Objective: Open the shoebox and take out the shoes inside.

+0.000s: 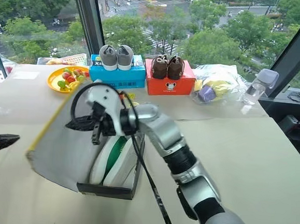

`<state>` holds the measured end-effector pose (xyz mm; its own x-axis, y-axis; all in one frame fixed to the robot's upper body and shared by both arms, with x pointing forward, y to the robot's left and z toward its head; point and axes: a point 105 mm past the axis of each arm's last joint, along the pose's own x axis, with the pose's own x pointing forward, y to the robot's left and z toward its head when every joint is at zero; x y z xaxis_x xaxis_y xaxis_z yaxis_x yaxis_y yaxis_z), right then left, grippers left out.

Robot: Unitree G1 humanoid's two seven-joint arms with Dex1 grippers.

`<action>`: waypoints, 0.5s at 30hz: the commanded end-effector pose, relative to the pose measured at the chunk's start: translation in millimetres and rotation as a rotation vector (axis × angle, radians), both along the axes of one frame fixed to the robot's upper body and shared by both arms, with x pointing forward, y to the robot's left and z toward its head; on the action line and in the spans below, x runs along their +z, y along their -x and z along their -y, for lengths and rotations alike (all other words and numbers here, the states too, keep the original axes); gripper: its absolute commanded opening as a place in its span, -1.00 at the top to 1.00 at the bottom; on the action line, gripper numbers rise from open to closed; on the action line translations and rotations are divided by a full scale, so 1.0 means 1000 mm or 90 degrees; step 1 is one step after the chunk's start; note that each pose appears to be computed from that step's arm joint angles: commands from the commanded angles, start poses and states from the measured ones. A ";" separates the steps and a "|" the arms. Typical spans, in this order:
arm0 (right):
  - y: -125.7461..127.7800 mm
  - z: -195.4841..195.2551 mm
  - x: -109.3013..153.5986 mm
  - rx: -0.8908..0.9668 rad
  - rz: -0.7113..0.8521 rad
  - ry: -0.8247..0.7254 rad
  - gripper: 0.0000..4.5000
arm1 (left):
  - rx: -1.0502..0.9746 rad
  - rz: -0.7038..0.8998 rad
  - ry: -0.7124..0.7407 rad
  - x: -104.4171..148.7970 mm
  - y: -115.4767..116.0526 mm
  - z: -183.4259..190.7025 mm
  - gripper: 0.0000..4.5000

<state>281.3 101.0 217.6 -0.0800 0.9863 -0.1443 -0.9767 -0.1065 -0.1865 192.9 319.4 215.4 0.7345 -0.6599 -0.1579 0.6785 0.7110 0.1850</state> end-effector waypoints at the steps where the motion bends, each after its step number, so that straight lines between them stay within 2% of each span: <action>1: -0.006 -0.018 -0.025 0.003 0.036 0.051 1.00 | 0.018 0.034 -0.018 0.019 0.005 -0.005 1.00; 6: -0.007 -0.027 -0.063 0.017 0.045 0.111 1.00 | 0.024 0.063 -0.031 0.036 0.005 -0.005 1.00; 9: -0.007 -0.028 -0.072 0.018 0.035 0.118 1.00 | 0.021 0.075 -0.036 0.046 0.004 -0.006 1.00; 11: -0.007 -0.027 -0.071 0.010 0.028 0.108 1.00 | -0.002 0.065 -0.038 0.044 0.003 0.002 1.00; 15: -0.011 -0.014 -0.034 -0.023 0.002 0.024 1.00 | -0.090 0.015 -0.022 0.023 -0.001 0.035 1.00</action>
